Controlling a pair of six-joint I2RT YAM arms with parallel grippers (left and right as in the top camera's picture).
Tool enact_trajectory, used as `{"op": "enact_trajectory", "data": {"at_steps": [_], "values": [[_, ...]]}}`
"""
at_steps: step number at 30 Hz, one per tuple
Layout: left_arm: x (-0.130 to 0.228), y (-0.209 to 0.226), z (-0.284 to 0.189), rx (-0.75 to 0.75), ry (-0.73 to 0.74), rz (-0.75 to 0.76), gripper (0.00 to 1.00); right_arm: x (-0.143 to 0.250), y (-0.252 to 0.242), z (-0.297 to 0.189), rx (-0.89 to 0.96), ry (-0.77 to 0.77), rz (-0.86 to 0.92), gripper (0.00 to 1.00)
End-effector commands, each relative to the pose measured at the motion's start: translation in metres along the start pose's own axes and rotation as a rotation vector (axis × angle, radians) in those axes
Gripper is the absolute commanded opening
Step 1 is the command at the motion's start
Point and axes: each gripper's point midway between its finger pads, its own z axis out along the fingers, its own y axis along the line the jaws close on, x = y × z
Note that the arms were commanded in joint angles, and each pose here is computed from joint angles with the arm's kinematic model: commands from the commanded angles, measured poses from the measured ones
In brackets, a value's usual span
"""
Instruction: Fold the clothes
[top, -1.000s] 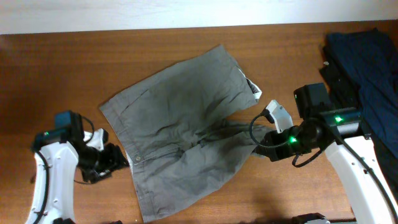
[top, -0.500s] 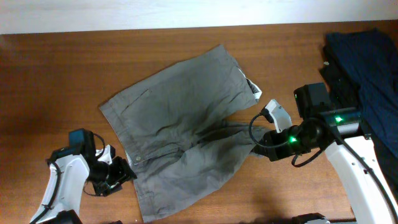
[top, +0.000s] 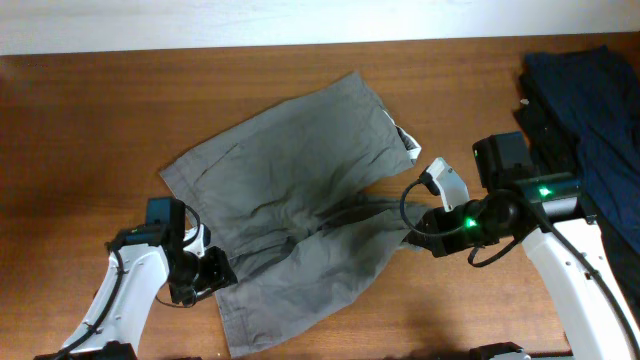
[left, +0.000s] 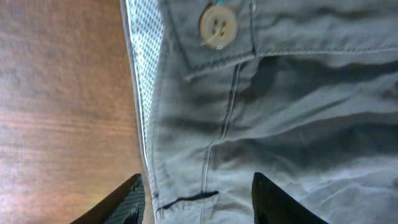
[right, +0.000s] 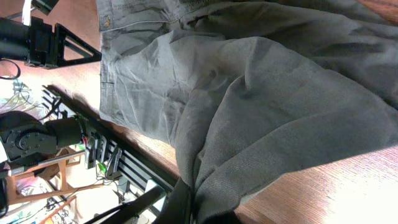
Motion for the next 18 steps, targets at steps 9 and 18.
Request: {"op": "enact_trajectory", "data": {"at_steps": [9, 18], "values": [[-0.092, -0.048, -0.071, 0.083, -0.339, 0.096, 0.01, 0.022, -0.038, -0.002, 0.227, 0.062, 0.357, 0.04], [-0.153, -0.037, -0.077, -0.063, -0.512, 0.220, 0.00, 0.074, -0.106, 0.043, 0.484, 0.147, 0.690, 0.04]]}}
